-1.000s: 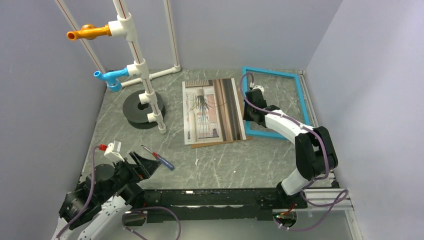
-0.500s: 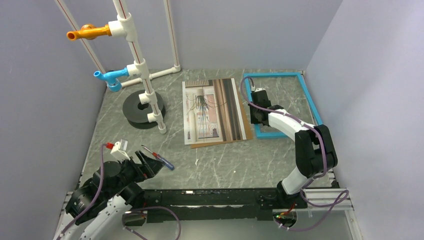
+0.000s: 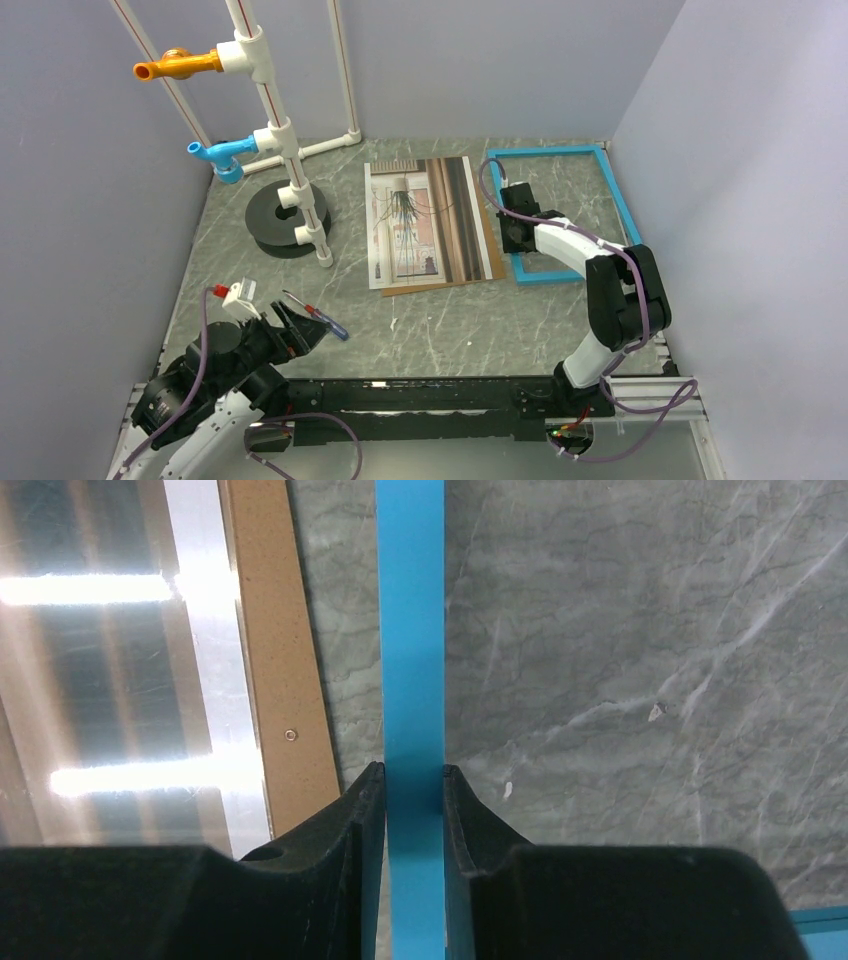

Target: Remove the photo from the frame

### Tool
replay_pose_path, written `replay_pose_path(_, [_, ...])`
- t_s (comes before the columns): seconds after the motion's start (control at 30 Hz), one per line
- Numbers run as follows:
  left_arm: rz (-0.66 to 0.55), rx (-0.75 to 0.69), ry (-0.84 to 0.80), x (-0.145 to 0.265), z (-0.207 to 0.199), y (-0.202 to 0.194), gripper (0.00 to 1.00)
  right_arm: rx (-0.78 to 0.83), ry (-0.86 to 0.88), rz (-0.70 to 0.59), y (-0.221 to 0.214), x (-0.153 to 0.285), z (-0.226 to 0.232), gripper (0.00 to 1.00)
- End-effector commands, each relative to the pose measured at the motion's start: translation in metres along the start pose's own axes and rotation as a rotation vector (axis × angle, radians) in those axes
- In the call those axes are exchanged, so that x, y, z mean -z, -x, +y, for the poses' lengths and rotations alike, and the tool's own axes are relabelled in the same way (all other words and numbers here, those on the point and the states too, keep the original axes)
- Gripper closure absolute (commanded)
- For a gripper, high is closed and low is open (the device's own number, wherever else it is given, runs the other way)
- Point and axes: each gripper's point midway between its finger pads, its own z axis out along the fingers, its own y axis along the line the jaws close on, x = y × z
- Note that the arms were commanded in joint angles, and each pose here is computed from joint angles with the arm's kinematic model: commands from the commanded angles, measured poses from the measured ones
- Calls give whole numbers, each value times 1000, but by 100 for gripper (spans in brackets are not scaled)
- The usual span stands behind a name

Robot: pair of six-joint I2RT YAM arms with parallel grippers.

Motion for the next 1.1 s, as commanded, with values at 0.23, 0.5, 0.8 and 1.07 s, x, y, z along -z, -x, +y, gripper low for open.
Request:
replay_pose_path(0.23, [35, 14, -95, -16, -29, 1, 3, -31, -57, -77, 25, 20, -14, 54])
replay_pose_path(0.5, [108, -2, -135, -42, -46, -7, 3, -94, 254, -221, 40, 55, 34, 37])
replay_pose_path(0.8, [195, 14, -194, -89, -63, -22, 6, -199, 593, -332, 26, 89, 80, 37])
replay_pose_path(1.07, [232, -67, -101, -129, -71, -29, 6, -329, 644, -275, 6, 74, 80, 38])
